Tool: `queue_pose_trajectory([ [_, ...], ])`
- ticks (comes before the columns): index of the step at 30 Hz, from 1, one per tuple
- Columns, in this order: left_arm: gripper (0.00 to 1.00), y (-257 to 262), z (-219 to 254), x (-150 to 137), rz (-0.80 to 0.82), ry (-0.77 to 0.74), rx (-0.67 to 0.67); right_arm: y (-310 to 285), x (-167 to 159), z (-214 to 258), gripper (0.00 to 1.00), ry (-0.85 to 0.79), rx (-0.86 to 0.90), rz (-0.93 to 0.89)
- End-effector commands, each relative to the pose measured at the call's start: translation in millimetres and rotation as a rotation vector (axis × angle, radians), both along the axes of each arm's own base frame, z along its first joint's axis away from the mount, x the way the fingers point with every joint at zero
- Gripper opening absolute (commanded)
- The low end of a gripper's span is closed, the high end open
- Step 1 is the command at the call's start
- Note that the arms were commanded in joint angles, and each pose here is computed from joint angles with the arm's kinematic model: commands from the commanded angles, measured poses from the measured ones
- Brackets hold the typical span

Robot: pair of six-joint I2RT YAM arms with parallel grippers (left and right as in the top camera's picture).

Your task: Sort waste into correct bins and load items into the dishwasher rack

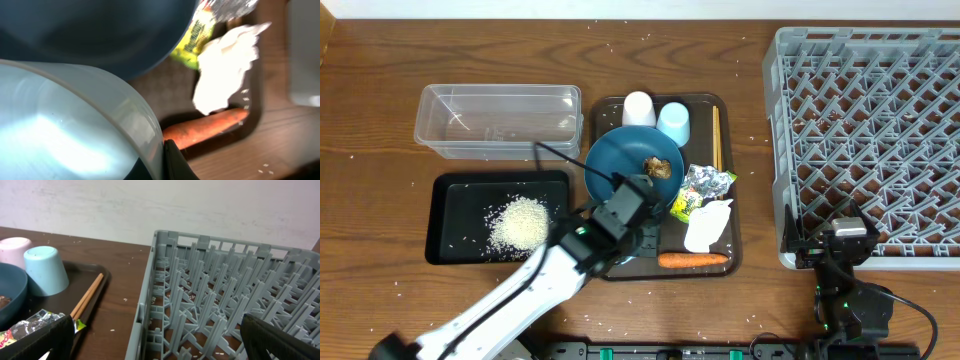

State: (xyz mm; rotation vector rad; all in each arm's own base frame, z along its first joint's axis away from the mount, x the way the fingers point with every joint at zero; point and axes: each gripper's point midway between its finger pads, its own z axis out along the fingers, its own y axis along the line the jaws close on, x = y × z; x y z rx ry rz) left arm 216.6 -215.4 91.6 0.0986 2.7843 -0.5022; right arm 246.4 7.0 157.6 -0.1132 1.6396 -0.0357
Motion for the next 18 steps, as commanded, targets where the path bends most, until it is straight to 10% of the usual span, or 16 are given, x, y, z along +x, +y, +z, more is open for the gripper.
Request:
queue_pose_trajectory([
  [1,0.06,1.1,-15.3,2.4,0.05,0.03,0.045,-2.1,0.1,-1.8,0.99,0.005,-0.006,-0.008],
  [18,0.07,-4.7,-40.3,-16.4,0.136,0.21,0.029,-2.1,0.1,-1.8,0.99,0.005,-0.006,-0.008],
])
